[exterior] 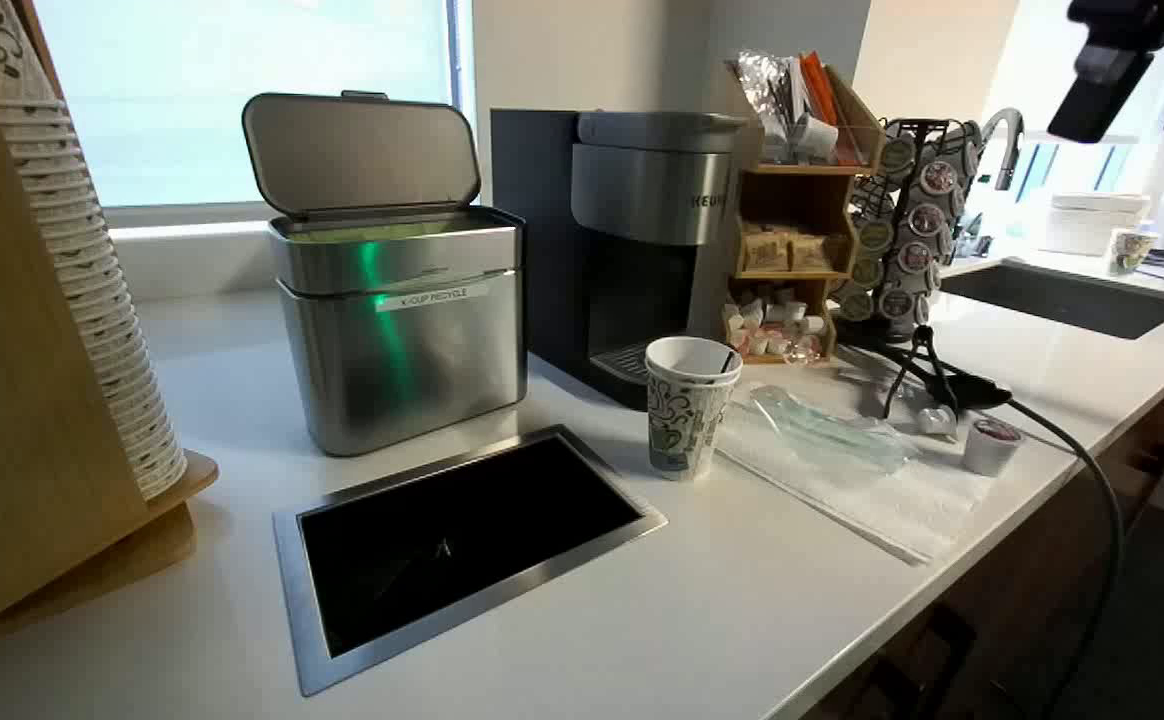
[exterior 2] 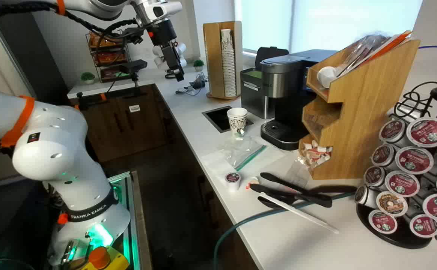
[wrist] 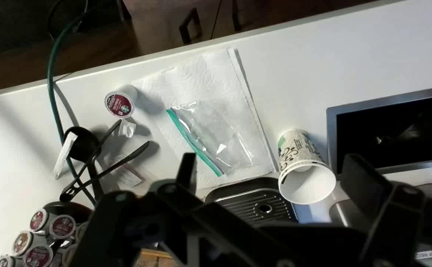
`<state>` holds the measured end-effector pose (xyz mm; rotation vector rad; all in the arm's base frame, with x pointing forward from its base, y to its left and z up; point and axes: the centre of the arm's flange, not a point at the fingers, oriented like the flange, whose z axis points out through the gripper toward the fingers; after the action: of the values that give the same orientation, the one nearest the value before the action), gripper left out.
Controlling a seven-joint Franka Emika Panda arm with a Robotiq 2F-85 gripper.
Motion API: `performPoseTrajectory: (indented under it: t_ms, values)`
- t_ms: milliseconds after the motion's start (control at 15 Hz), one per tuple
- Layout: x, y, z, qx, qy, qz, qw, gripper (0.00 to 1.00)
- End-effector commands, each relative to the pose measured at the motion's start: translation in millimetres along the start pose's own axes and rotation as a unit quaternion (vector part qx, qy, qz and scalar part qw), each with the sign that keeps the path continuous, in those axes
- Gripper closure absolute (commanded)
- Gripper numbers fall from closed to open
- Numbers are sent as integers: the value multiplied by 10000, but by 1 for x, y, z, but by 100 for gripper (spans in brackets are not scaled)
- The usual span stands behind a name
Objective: Close the bin
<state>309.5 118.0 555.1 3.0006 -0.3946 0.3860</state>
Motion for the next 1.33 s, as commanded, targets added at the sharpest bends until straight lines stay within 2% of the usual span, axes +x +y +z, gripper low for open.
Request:
performPoseTrajectory:
  t_ms: [0,333,533,667,867,1067,1200,1267]
  values:
    - [0,0,0,0,0,0,10000,0]
    - [0,0,0,0,0,0,10000,0]
    - [23,-20,3,232,540,164,9981,0]
    - [47,-37,-1,430,1044,10,9936,0]
    - [84,-70,1,834,1550,-424,9835,0]
    - [119,-92,0,1014,1725,-1023,9744,0]
    - [140,-96,-3,794,1744,-1103,9752,0]
    - [110,-83,1,897,1765,-933,9758,0]
